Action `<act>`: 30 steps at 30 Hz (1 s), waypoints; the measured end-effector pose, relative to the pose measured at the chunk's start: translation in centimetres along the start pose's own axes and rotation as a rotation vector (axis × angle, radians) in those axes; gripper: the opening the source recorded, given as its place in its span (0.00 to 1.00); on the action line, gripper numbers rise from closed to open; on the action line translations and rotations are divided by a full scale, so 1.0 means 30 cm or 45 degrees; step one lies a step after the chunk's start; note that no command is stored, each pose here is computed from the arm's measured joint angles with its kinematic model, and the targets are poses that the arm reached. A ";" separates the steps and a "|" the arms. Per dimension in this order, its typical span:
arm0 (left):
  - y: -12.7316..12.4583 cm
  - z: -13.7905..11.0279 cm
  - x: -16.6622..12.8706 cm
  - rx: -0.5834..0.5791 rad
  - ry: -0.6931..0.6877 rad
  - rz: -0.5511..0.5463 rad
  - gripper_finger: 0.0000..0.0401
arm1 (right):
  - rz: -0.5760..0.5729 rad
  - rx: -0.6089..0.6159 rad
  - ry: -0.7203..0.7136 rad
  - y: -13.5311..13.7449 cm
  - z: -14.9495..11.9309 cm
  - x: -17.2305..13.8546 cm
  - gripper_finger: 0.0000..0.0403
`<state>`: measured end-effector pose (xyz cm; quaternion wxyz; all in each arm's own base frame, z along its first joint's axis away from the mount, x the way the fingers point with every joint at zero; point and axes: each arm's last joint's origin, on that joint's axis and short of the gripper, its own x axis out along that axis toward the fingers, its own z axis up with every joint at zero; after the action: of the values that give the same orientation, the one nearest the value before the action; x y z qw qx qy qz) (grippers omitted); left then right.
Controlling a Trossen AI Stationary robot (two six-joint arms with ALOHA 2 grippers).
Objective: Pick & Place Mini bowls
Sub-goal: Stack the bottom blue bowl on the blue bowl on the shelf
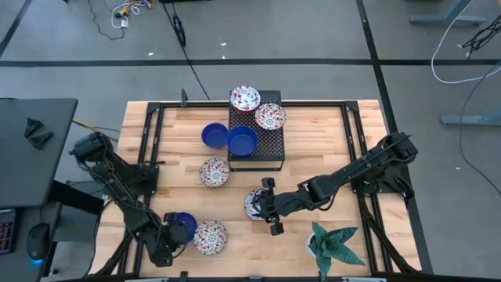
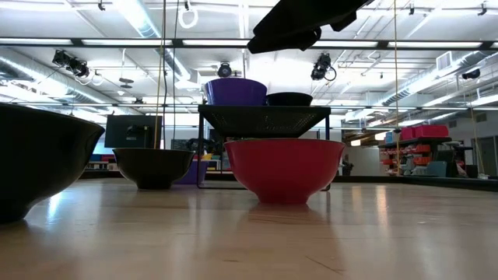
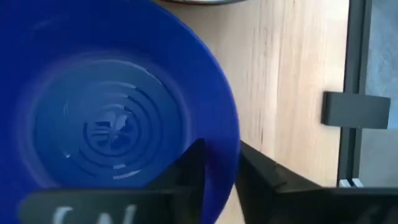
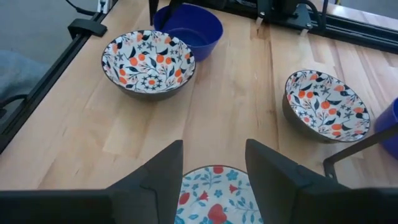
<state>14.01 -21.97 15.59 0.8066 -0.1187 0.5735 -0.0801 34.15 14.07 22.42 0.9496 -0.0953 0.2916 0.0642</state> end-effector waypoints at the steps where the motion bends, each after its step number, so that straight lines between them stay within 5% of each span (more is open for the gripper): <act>1: 0.000 0.002 -0.001 -0.009 0.008 -0.007 0.14 | 0.000 0.000 0.000 0.000 0.000 0.000 0.44; 6: -0.019 0.020 -0.027 -0.032 0.127 -0.049 0.03 | 0.005 -0.006 0.015 0.004 -0.004 -0.002 0.44; 14: -0.075 0.121 -0.232 0.018 0.250 0.236 0.01 | 0.019 0.045 0.165 0.025 -0.038 -0.026 0.44; 23: -0.065 0.343 -0.487 0.287 -0.047 0.446 0.01 | 0.051 0.093 0.271 0.085 -0.046 -0.137 0.44; 30: 0.093 0.557 -0.556 0.447 -0.171 0.573 0.01 | -0.116 0.084 0.358 0.138 -0.083 -0.200 0.44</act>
<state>24.28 -13.20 35.16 0.8483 0.1479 0.5082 0.0107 27.14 17.15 23.19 0.9040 -0.0853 0.4190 -0.0026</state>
